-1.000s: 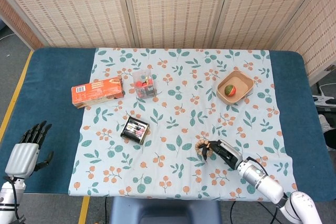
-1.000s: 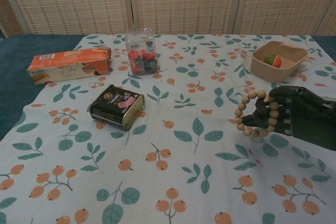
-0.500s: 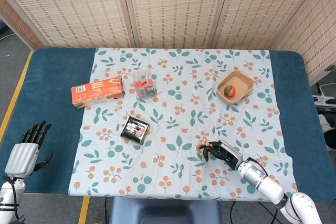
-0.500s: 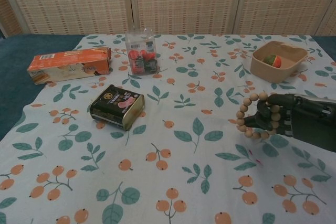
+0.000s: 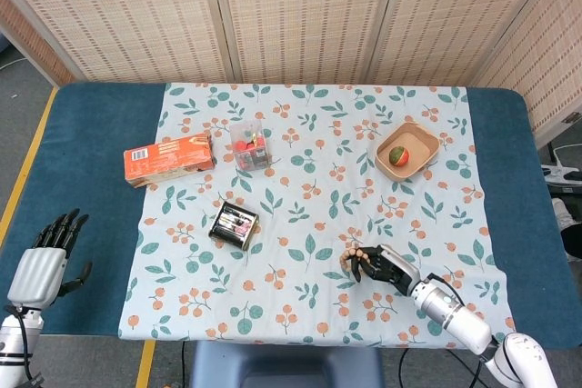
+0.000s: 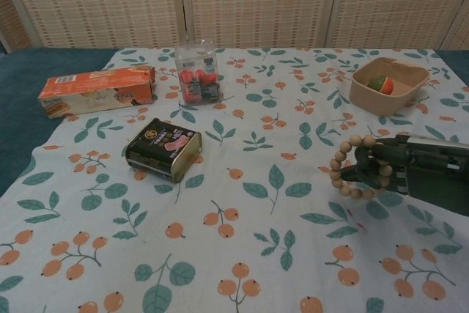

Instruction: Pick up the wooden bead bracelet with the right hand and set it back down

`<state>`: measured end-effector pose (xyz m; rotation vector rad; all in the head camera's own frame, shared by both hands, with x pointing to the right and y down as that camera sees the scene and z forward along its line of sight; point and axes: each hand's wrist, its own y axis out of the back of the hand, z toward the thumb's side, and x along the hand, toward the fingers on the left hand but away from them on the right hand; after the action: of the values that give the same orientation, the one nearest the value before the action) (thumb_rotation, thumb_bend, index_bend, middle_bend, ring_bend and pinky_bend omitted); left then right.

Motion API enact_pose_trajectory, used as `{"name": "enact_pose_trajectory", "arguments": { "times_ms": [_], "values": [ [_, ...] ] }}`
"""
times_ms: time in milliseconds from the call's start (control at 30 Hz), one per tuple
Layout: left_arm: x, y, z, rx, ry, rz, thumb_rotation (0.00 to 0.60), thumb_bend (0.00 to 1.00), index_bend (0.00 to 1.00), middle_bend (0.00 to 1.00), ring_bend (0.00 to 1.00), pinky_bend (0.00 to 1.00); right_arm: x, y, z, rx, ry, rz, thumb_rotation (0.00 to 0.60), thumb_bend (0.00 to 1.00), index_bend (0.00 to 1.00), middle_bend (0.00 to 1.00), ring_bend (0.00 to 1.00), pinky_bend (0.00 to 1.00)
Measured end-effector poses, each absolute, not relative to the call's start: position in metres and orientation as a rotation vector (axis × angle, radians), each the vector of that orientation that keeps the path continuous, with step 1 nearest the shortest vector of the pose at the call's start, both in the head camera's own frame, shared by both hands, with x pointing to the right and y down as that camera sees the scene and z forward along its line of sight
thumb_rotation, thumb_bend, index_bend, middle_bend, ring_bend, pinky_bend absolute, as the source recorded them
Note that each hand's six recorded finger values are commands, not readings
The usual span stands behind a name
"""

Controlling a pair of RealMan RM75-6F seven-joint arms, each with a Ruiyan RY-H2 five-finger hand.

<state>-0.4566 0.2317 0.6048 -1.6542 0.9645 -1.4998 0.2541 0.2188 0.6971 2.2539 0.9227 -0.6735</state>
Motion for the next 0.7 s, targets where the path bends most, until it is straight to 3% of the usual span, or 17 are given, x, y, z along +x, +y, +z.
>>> {"name": "enact_pose_trajectory", "arguments": {
  "times_ms": [267, 533, 700],
  "values": [
    [-0.457, 0.232, 0.605, -1.655, 0.965, -1.500, 0.600, 0.42, 0.00, 0.00, 0.00, 0.16, 0.257, 0.218, 0.702, 2.301, 0.926, -0.741, 0.598, 1.00, 0.54, 0.65, 0.18, 0.02],
    [-0.456, 0.232, 0.604, -1.657, 0.964, -1.496, 0.600, 0.42, 0.00, 0.00, 0.00, 0.16, 0.263, 0.200, 0.708, 2.483, 0.989, -0.990, 0.600, 1.00, 0.54, 0.65, 0.18, 0.02],
    [-0.455, 0.232, 0.603, -1.656, 0.966, -1.490, 0.600, 0.42, 0.00, 0.00, 0.00, 0.16, 0.261, 0.175, 0.712, 2.729, 0.999, -1.347, 0.600, 1.00, 0.54, 0.65, 0.18, 0.02]
  ]
}}
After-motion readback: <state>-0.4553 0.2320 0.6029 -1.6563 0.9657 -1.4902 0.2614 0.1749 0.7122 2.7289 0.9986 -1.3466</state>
